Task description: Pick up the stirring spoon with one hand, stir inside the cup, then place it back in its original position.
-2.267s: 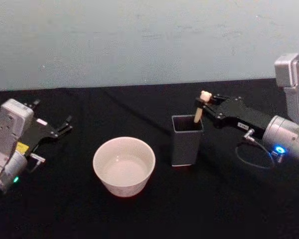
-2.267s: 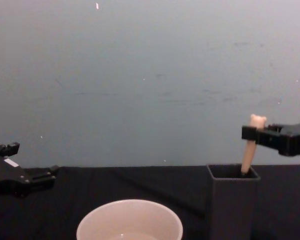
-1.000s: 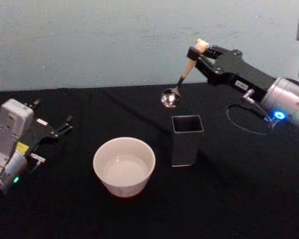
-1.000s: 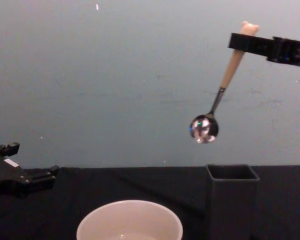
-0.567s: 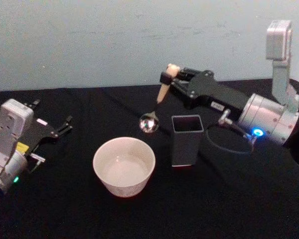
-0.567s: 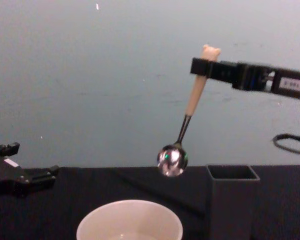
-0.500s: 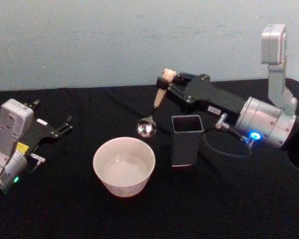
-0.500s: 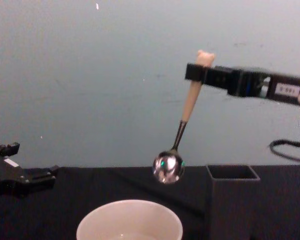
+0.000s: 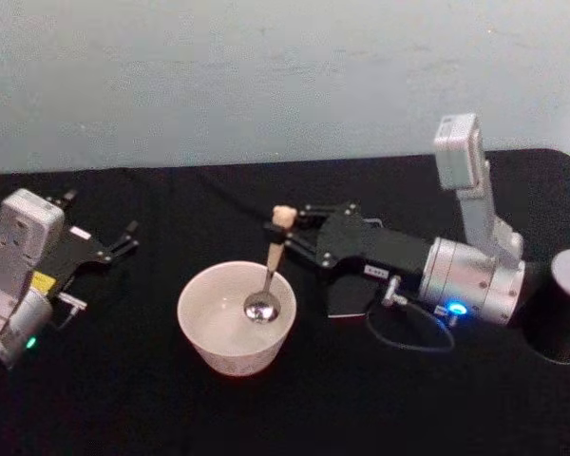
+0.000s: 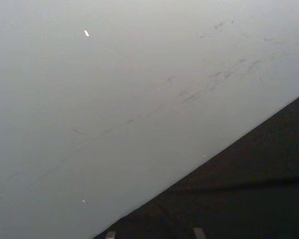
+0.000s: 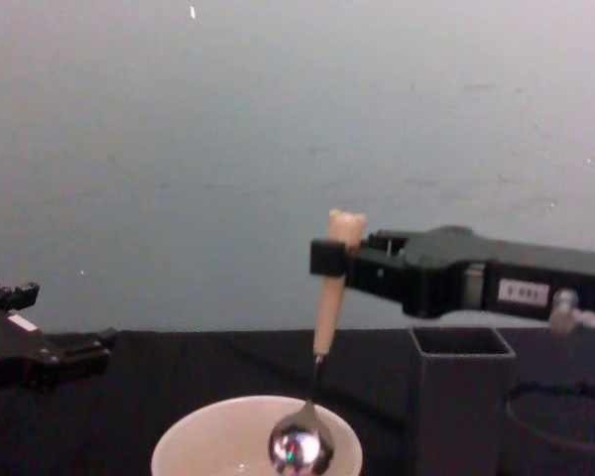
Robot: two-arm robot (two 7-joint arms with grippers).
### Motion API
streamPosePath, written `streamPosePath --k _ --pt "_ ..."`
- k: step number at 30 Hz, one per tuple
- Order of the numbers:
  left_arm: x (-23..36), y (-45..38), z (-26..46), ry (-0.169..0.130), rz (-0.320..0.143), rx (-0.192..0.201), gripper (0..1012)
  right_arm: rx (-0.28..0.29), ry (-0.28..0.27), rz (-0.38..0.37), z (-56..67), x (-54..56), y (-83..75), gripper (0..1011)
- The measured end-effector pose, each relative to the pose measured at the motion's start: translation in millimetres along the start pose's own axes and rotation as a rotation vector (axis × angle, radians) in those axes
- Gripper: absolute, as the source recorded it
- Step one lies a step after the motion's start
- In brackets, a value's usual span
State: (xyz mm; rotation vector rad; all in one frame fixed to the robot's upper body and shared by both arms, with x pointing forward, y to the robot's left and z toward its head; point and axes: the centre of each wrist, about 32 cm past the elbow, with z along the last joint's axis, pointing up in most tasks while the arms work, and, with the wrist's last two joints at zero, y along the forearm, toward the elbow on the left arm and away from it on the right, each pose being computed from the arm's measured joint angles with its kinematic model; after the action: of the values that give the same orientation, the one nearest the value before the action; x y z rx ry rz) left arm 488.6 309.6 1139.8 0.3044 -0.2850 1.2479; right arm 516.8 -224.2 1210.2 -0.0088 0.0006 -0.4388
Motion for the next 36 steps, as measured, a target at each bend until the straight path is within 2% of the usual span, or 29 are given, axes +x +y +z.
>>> streamPosePath --k 5,17,26,36 --pt "0.0 0.0 0.0 0.0 0.0 0.0 1001 -0.025 -0.004 0.022 -9.6 -2.5 4.9 214" --pt "0.0 0.0 0.0 0.0 0.0 0.0 1001 -0.062 -0.017 0.064 -21.2 -8.8 13.1 214" --pt "0.0 0.0 0.0 0.0 0.0 0.0 1001 -0.078 -0.032 0.083 -28.5 -14.2 32.2 214" --pt "0.0 0.0 0.0 0.0 0.0 0.0 1001 -0.067 -0.028 0.054 -32.2 -12.0 52.0 214"
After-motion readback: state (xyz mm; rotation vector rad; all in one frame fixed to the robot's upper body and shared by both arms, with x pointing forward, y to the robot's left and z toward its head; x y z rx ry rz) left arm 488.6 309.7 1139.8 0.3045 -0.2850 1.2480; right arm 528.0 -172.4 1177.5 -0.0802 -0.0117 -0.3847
